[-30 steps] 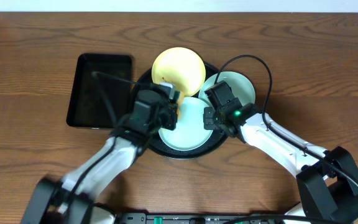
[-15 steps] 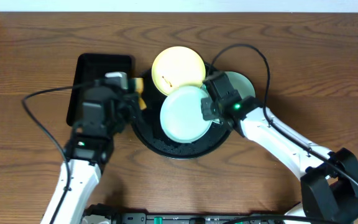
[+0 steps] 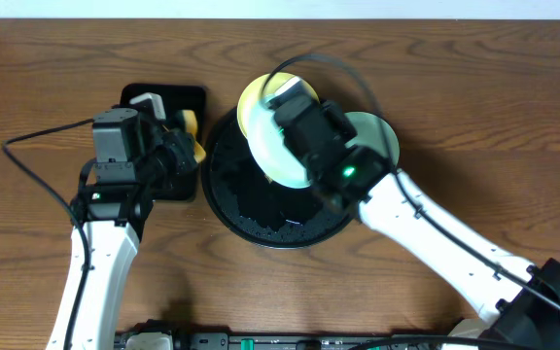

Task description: Clean dirty plates on tray and stack at the side

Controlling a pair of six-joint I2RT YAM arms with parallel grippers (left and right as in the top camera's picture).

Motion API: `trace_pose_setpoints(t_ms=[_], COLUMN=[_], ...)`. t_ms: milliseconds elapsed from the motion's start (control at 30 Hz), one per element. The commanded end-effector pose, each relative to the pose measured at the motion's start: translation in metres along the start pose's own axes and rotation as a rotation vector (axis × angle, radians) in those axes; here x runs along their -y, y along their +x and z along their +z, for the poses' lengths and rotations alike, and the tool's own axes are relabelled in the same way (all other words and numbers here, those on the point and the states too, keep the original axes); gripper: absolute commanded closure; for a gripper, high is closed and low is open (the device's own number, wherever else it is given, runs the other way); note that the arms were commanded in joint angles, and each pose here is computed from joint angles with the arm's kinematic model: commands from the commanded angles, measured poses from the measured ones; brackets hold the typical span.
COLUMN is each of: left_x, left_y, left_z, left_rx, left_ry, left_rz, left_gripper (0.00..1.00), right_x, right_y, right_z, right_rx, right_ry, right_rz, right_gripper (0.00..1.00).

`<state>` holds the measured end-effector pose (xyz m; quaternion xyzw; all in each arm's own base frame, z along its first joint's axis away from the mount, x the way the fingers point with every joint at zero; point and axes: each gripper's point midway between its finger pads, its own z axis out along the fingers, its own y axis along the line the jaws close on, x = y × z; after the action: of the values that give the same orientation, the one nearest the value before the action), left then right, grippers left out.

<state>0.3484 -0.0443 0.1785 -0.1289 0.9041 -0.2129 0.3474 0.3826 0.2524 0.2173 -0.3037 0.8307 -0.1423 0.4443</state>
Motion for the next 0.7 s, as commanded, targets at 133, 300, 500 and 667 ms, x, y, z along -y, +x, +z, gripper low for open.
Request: trace_pose_setpoints(t_ms=[133,300,500,667], left_x=[0.008,0.024,0.061,0.077], left_y=[0.029,0.048,0.066,0.077], left_z=[0.000,-0.005,-0.015,-0.015], left_rx=[-0.154,-0.248,-0.347,-0.380], left_ry=[0.059,0.151,0.335,0.370], left_rz=[-0.066,-0.096,-0.095,-0.054], left_gripper=[0.93,0.92,0.93,0.93], right_x=[0.017,0.016,-0.007,-0.008], right_y=[-0.025,-0.026,-0.030,-0.031], right_z=[-0.025,-0.025,-0.023,-0.023], right_rx=[0.065,0.068,0.100,0.106], right_ry=[0.217,0.213,0.083,0.073], right_rz=[-0.074,-0.071,-0.058,-0.023], right_gripper=[0.99,0.99,0.99,0.99])
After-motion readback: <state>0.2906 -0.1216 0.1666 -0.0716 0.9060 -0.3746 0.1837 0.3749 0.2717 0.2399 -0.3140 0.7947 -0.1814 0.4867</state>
